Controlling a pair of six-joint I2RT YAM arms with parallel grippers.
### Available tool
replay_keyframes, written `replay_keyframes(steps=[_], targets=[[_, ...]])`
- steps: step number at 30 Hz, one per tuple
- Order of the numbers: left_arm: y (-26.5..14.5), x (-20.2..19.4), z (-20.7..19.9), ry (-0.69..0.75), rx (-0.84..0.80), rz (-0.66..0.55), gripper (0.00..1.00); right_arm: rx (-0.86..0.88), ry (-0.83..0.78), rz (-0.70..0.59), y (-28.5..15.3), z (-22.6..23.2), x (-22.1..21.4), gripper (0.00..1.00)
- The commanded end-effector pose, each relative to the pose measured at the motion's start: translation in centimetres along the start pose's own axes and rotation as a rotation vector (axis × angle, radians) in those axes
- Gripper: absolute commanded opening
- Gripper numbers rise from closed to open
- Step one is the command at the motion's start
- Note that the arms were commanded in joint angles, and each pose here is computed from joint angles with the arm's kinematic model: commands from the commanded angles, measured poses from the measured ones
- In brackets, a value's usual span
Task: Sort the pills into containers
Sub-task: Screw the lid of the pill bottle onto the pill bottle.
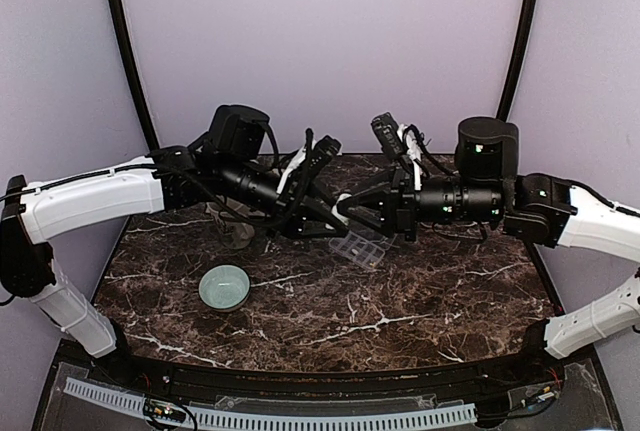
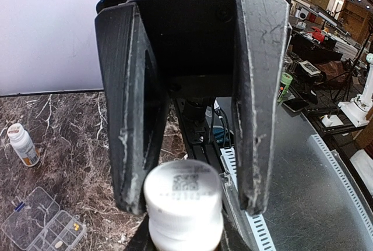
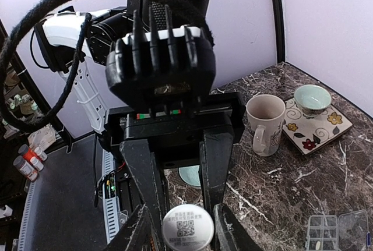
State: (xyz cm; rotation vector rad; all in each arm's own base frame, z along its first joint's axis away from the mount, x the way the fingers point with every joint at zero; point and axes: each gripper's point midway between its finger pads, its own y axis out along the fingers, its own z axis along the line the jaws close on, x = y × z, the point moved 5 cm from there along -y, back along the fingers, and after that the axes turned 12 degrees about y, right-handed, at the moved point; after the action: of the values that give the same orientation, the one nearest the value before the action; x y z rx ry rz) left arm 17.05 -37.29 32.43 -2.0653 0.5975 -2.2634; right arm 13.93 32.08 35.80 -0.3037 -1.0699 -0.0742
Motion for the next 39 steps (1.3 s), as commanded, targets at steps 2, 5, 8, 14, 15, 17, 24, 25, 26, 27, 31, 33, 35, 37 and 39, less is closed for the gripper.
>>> replay_keyframes(steps=[2,5,8,14,15,17,24,25,26,27,31,33,35,37,39], targets=[[-0.5,1.3,0.1,0.034,-0.009,-0.026,0.0,0.035,-0.009,-0.057,-0.3,0.8,1.8,0.31],[-0.4,1.2,0.1,0.03,-0.011,-0.025,0.0,0.037,-0.007,-0.051,-0.2,0.7,1.8,0.22],[-0.4,1.1,0.1,0.028,-0.012,-0.021,0.0,0.039,-0.001,-0.045,-0.1,0.7,1.7,0.14],[-0.5,1.5,0.8,0.043,0.057,-0.02,0.0,0.008,0.046,-0.032,0.6,0.1,1.6,0.03],[-0.6,1.7,1.1,0.048,0.086,-0.02,0.0,-0.01,0.06,-0.03,0.8,-0.2,1.5,0.02],[-0.6,2.0,2.0,0.055,0.179,-0.007,0.0,-0.057,0.094,-0.023,1.4,-1.0,1.1,0.01],[-1.0,3.7,4.0,0.083,0.464,-0.026,0.0,-0.28,0.176,-0.031,2.4,-3.7,-0.3,0.0],[-1.0,4.2,4.1,0.093,0.495,-0.038,0.0,-0.291,0.189,-0.058,2.4,-3.4,0.5,0.0],[-1.0,4.4,4.2,0.097,0.53,-0.044,0.0,-0.312,0.199,-0.066,2.6,-3.6,0.5,0.0],[-1.1,4.7,4.3,0.104,0.566,-0.052,0.0,-0.332,0.21,-0.068,2.8,-3.8,0.4,0.0],[-1.4,5.2,4.6,0.126,0.706,-0.075,0.0,-0.407,0.26,-0.106,3.5,-4.7,0.3,0.0],[-1.8,5.3,4.7,0.129,0.774,-0.093,0.0,-0.431,0.287,-0.122,3.8,-5.0,0.2,0.0],[-2.1,5.3,4.6,0.131,0.81,-0.116,0.0,-0.448,0.306,-0.144,4.0,-5.1,0.2,0.0],[-2.2,5.4,4.6,0.133,0.818,-0.121,0.0,-0.458,0.311,-0.15,4.3,-5.2,0.2,0.0],[-2.1,5.4,4.5,0.139,0.803,-0.114,0.0,-0.459,0.305,-0.151,4.5,-5.1,0.3,0.03]])
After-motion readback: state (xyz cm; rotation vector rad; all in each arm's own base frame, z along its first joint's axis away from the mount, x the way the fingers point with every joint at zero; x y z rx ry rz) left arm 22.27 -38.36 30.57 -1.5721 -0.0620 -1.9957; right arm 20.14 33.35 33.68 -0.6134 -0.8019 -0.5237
